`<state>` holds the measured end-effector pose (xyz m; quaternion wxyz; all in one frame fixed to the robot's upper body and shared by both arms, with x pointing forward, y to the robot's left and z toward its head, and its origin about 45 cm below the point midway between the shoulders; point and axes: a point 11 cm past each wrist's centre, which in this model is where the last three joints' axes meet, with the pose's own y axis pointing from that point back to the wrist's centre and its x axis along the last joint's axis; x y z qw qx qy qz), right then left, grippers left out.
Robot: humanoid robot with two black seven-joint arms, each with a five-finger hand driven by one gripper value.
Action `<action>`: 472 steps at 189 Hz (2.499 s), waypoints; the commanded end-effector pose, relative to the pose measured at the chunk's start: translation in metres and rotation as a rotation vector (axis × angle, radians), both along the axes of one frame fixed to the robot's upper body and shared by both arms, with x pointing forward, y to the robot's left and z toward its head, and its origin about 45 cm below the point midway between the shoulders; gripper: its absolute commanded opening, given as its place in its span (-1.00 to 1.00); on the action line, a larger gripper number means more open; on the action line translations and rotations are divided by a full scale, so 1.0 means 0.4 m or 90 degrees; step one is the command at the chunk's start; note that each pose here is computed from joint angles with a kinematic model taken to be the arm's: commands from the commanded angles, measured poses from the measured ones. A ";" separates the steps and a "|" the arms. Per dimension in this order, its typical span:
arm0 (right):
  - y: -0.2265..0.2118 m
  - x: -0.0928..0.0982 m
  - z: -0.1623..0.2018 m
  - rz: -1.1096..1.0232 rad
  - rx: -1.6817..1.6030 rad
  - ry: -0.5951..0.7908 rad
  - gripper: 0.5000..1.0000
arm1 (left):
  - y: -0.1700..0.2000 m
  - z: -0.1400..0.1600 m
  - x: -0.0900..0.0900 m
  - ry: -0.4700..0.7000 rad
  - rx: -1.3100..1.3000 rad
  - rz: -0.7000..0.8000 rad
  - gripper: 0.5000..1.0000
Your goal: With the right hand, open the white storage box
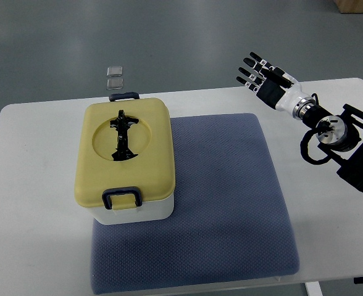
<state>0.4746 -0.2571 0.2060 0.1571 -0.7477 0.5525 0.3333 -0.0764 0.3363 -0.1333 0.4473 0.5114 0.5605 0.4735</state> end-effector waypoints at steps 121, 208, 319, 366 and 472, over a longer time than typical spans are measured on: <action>-0.019 0.013 0.005 -0.030 -0.034 0.011 0.79 | -0.002 -0.001 0.005 -0.006 -0.001 0.006 1.00; -0.044 0.019 0.016 -0.053 -0.074 -0.018 0.79 | -0.001 -0.001 0.005 -0.006 0.000 0.006 1.00; 0.006 0.012 0.014 0.044 -0.282 -0.096 0.79 | -0.001 -0.001 0.005 -0.006 0.000 0.006 1.00; 0.043 0.026 0.094 0.119 -0.464 -0.239 0.78 | -0.001 -0.001 0.005 -0.006 0.000 0.006 1.00; 0.241 -0.027 0.373 0.367 -0.763 -0.680 0.78 | -0.001 0.000 0.003 -0.005 0.000 0.006 1.00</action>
